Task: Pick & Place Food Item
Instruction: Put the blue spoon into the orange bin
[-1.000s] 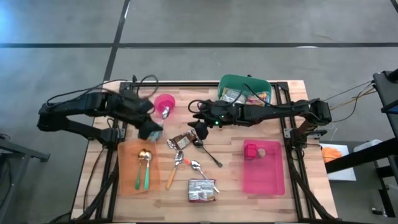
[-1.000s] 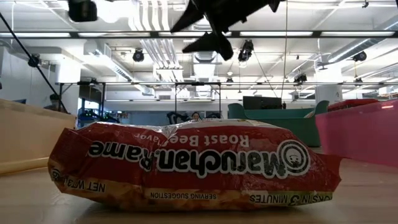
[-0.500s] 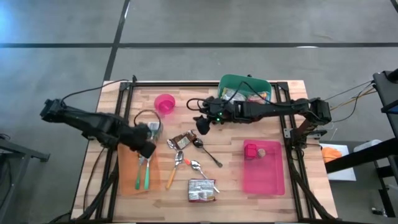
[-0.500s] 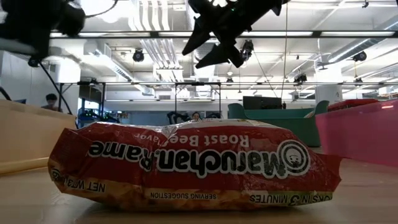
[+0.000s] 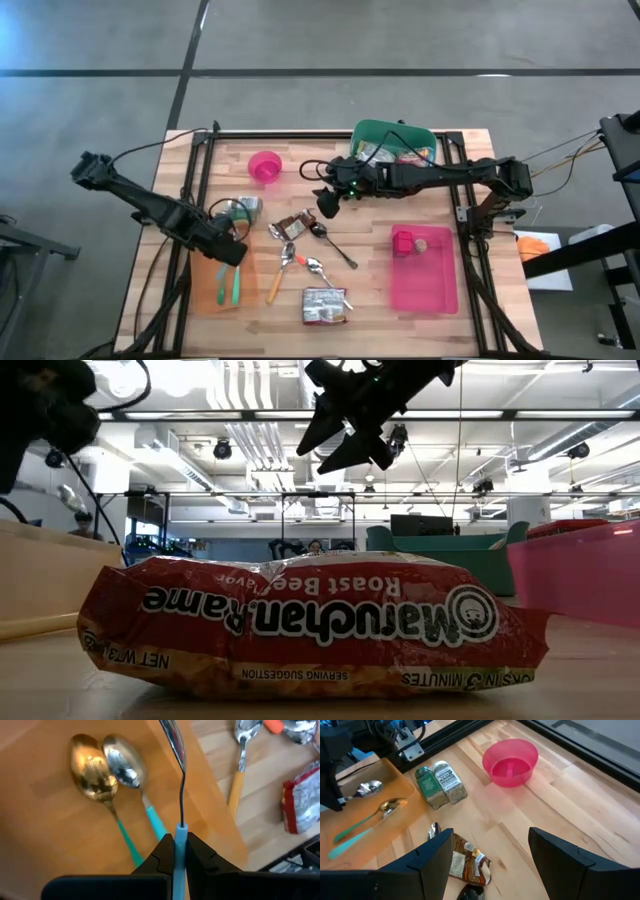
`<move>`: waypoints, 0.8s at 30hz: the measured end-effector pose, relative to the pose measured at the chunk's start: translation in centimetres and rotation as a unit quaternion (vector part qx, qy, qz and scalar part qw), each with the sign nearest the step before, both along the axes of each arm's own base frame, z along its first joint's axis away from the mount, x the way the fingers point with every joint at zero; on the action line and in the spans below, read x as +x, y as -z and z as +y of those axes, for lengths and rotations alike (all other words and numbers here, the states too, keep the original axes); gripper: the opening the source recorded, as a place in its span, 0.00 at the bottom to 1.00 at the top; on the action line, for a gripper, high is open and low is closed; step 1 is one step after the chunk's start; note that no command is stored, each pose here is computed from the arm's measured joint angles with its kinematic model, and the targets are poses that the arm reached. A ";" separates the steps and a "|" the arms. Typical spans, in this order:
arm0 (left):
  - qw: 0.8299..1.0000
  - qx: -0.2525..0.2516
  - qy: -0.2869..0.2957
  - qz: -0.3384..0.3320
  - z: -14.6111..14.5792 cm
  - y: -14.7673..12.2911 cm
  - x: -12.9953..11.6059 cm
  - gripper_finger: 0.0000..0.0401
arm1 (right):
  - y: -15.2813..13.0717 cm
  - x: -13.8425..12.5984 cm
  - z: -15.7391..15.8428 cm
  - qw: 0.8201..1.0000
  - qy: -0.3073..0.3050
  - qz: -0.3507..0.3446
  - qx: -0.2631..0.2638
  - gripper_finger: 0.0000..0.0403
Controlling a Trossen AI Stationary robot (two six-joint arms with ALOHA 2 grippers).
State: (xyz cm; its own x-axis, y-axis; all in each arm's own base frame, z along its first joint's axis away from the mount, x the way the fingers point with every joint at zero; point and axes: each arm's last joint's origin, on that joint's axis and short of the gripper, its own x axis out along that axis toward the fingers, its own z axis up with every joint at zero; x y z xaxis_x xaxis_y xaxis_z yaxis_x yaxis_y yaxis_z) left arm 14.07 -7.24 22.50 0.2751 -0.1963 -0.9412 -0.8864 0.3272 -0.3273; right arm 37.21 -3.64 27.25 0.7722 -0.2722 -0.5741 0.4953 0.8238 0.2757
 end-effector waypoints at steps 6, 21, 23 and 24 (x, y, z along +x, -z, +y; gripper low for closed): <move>1.000 -0.008 -0.019 -0.002 0.0 2.4 0.0 0.03 | 0.5 -0.1 0.0 1.000 0.000 0.008 0.001 0.63; 0.998 -0.024 -0.047 -0.014 0.2 6.3 -0.5 0.03 | 1.4 -0.4 0.0 1.000 0.003 0.019 0.007 0.63; 0.998 -0.029 -0.053 -0.019 0.2 6.8 -0.5 0.03 | 1.4 -0.4 0.0 1.000 0.002 0.019 0.006 0.63; 0.998 -0.029 -0.055 -0.018 0.3 7.0 -0.6 0.03 | 1.4 -0.4 0.0 1.000 0.002 0.020 0.005 0.63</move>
